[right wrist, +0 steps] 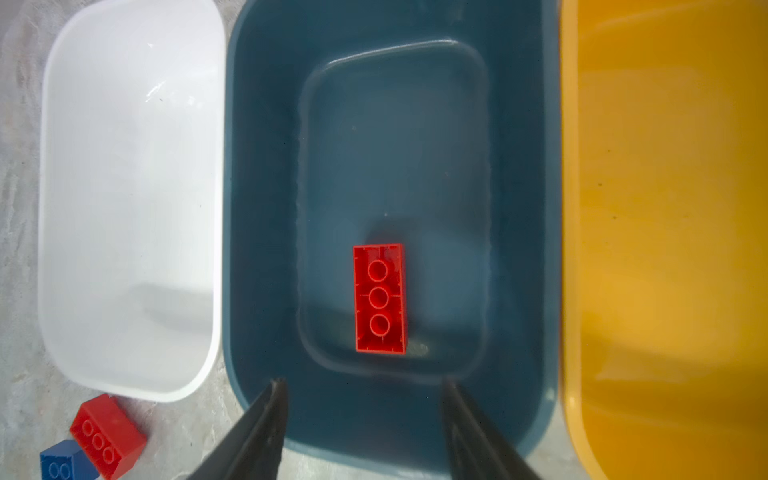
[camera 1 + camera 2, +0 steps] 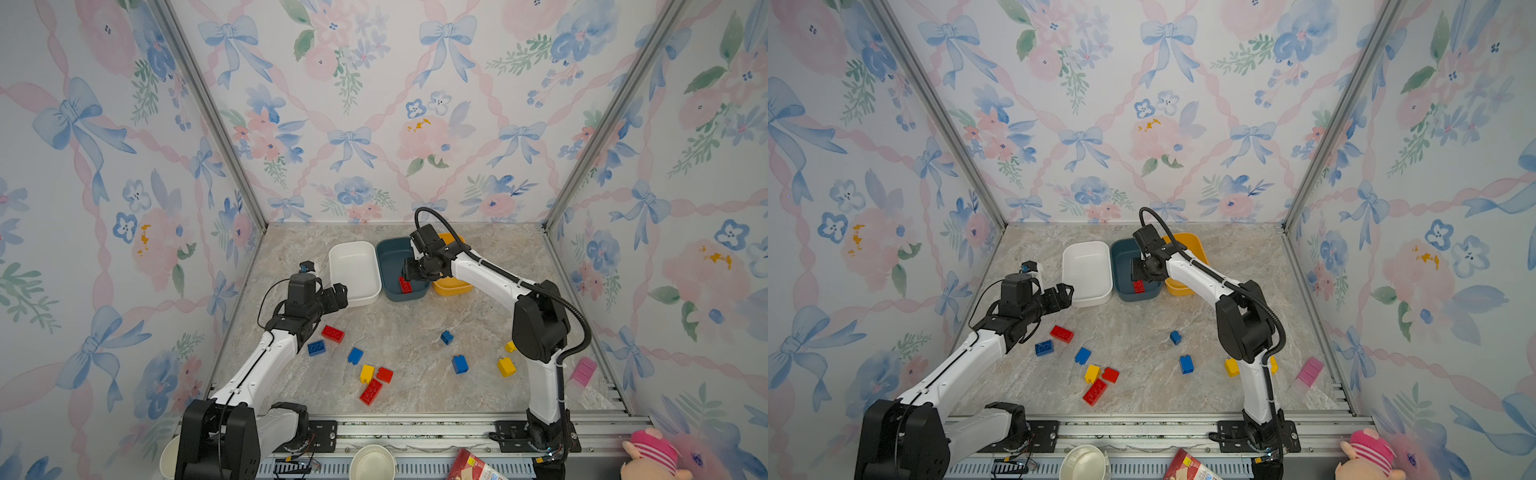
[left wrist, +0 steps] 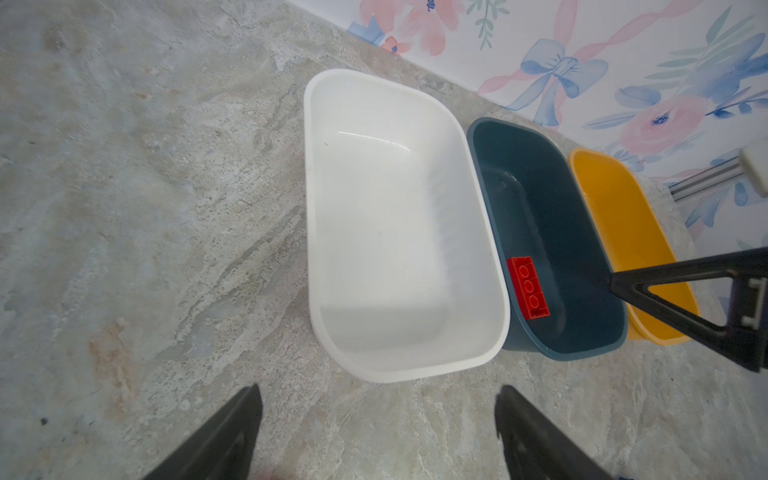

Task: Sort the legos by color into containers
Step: 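Move the right gripper back toward the yellow bricks nearer the robot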

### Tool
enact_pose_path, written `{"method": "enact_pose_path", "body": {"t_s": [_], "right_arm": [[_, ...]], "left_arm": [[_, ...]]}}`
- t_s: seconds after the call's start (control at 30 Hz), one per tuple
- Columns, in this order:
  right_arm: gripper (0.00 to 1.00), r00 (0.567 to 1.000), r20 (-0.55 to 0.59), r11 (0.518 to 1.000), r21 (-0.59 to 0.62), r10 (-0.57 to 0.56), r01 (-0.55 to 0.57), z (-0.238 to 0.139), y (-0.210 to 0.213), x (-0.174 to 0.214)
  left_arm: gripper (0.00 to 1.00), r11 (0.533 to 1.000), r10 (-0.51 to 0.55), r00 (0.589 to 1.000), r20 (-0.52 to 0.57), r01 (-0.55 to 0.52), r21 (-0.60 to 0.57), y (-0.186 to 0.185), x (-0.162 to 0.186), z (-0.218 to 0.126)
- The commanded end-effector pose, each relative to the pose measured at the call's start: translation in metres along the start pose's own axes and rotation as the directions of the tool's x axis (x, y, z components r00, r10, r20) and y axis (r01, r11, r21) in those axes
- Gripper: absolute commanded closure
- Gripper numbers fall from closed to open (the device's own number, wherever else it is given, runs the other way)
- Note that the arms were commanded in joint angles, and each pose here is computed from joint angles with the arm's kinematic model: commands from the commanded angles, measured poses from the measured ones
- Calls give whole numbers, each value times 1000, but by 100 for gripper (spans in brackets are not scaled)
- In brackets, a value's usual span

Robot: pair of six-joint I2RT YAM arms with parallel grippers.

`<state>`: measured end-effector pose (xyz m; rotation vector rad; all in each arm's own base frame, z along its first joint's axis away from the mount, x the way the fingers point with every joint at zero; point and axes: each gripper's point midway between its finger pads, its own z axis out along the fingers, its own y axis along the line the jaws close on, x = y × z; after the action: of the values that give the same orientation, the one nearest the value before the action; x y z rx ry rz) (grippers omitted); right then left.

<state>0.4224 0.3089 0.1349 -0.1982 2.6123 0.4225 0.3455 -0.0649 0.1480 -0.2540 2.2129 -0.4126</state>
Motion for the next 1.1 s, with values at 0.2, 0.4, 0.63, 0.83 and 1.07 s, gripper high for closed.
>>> {"method": "enact_pose_path", "body": {"t_s": [0.2,0.4,0.63,0.83,1.07], "right_arm": [[33,998,18,996,71,58,-59,-52,-36,33],[31,988,27,983,99,150,-152,-76,-68,54],[24,972,3,957,176,233,-230,-92,-109,87],[17,939,6,914,229,343,-335,-106,-143,117],[14,908,-2,868,293,420,-401,-125,-179,154]], "left_arm": [[10,1000,-4,1000,-5,4,20,-4,5,-2],[10,1000,-3,1000,-11,3,19,-4,7,-1],[9,1000,-3,1000,-12,3,22,-5,8,-2],[9,1000,-10,1000,-14,10,27,-6,11,-4],[9,999,-33,999,-27,34,22,-4,19,-7]]}}
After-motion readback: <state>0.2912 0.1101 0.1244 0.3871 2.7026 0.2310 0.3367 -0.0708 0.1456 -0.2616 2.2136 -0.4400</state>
